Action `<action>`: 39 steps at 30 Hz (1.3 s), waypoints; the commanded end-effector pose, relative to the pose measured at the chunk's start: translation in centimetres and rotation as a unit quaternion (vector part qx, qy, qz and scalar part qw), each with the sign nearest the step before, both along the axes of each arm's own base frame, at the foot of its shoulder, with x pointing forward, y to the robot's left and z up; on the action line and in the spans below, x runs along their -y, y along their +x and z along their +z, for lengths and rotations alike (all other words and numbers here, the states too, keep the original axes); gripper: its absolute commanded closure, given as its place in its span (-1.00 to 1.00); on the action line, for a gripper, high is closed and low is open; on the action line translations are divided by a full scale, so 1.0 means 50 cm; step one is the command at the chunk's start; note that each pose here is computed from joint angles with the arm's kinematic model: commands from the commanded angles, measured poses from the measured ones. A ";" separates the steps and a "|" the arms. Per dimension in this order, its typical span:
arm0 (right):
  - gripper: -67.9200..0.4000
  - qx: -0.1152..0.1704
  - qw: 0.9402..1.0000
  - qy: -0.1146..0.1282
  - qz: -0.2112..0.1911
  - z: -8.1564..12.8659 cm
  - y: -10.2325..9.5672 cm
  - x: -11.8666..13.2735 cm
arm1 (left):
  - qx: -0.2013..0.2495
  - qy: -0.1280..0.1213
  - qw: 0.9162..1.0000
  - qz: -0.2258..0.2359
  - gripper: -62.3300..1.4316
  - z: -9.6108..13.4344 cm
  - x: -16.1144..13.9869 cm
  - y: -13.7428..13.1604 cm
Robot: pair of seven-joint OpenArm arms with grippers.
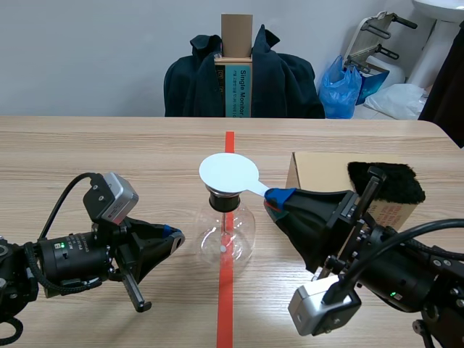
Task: Do the electroscope experiment.
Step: 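Move the plate toward and away from the electroscope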
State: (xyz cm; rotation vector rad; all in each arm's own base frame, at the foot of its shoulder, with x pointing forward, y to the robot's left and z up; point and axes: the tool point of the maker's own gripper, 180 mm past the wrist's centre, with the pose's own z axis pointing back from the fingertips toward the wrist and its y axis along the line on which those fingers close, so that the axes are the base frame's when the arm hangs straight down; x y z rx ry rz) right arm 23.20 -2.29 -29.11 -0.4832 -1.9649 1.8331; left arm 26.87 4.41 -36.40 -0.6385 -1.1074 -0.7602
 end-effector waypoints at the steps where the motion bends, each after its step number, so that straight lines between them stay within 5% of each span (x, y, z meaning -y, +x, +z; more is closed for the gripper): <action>1: 0.96 0.023 1.000 -0.001 -0.006 0.024 0.017 0.006 | 0.013 -0.017 1.000 -0.004 0.89 0.023 0.016 0.007; 8: 0.96 0.018 0.997 0.000 -0.072 0.023 0.056 0.033 | 0.013 -0.017 1.000 -0.004 0.89 0.023 0.016 0.007; 14: 0.96 0.011 0.987 0.001 -0.157 0.021 0.101 0.077 | 0.013 -0.017 1.000 -0.004 0.89 0.023 0.016 0.007; 21: 0.96 0.010 0.968 0.018 -0.251 0.033 0.134 0.150 | 0.013 -0.017 1.000 -0.004 0.89 0.023 0.016 0.007; 34: 0.96 0.069 0.922 0.093 -0.371 0.181 0.114 0.322 | 0.013 -0.017 1.000 -0.004 0.89 0.023 0.016 0.007; 39: 0.96 0.090 0.909 0.092 -0.397 0.214 0.098 0.369 | 0.013 -0.017 1.000 -0.004 0.89 0.023 0.015 0.007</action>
